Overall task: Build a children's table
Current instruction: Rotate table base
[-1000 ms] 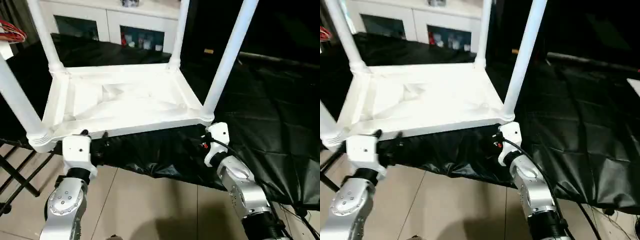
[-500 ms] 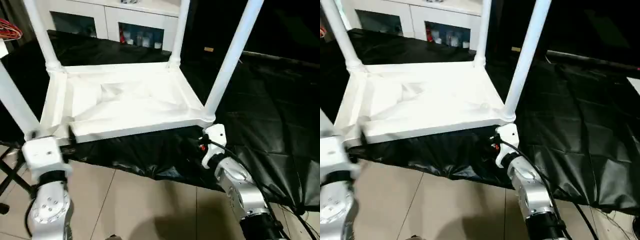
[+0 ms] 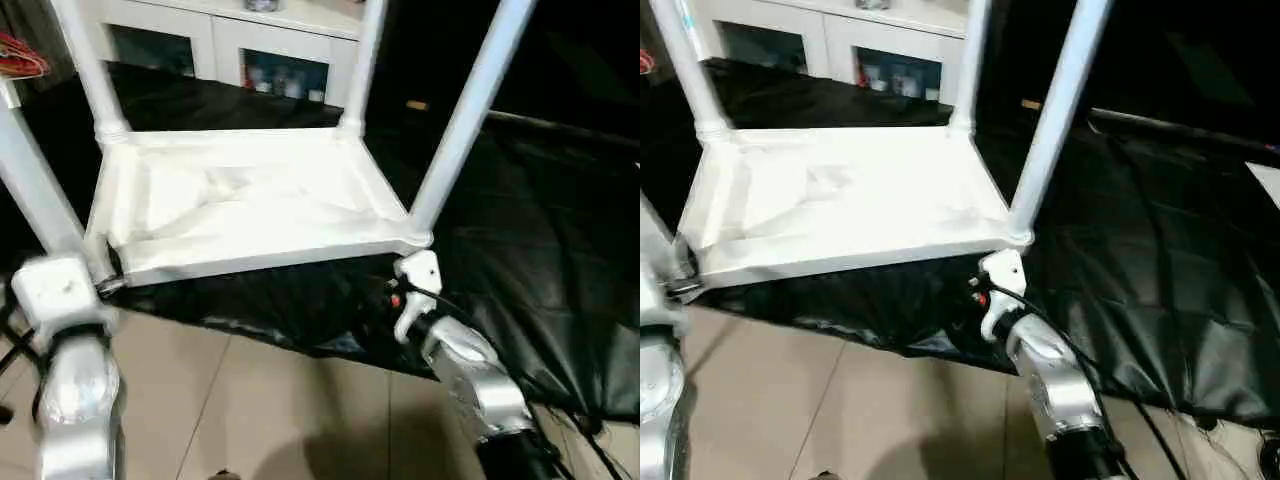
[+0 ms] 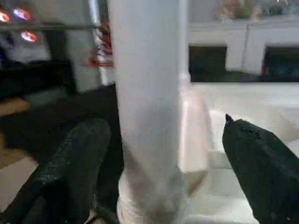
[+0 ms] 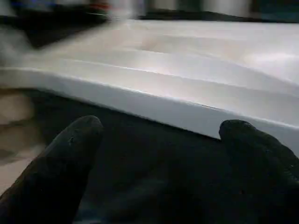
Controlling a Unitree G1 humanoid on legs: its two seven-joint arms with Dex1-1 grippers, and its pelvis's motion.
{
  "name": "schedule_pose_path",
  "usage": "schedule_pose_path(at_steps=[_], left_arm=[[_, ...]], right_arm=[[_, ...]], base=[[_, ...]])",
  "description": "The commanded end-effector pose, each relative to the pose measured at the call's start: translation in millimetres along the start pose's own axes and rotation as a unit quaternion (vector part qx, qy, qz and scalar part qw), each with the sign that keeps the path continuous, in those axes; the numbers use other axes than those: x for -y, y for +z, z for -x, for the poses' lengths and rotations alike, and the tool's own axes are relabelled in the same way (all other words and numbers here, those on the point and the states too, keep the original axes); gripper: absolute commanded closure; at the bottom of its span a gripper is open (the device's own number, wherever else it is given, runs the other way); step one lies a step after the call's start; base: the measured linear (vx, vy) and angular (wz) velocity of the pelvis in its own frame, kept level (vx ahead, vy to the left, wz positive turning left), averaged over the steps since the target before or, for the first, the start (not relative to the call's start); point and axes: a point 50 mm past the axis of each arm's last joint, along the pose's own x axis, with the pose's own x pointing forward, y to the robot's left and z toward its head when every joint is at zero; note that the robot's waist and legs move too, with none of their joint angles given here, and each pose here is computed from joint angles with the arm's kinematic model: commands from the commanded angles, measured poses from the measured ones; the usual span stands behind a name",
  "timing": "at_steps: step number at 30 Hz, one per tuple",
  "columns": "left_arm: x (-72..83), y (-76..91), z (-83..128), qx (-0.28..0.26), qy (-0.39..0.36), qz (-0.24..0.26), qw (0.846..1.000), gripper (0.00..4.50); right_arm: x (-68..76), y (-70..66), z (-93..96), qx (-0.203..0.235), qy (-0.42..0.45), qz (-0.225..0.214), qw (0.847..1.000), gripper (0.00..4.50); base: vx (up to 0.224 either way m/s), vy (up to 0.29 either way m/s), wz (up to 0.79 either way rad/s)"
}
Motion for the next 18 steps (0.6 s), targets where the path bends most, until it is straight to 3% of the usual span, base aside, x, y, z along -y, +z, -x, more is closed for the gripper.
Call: schedule_pose_path(at_steps=[1,5,12,18], left_arm=[[3.1,-1.3,-3,0.002,-0.019,0.016,1.0,0.12],[8.8,-2.6,-13,-0.011,-0.073,0.06,0.995,0.12],[16.7,-5.1,-26,-0.017,-0.178,0.069,0.981,0.12],[33.5,-0.6,-17,-0.015,-0.242,0.089,0.966,0.12]], right_arm=[[-3.5,3.9,3.2,0.005,0.037,-0.01,0.999,0.0],[-10.4,3.0,8.6,-0.021,0.113,-0.009,0.993,0.0],[-5.4,4.7,10.3,-0.031,0.12,-0.004,0.992,0.0],[-1.5,3.9,9.6,-0.032,0.095,0.007,0.995,0.0]], base=[[0.0,0.0,0.0],[0.0,0.0,0.0],[0.0,0.0,0.0],[0.0,0.0,0.0]])
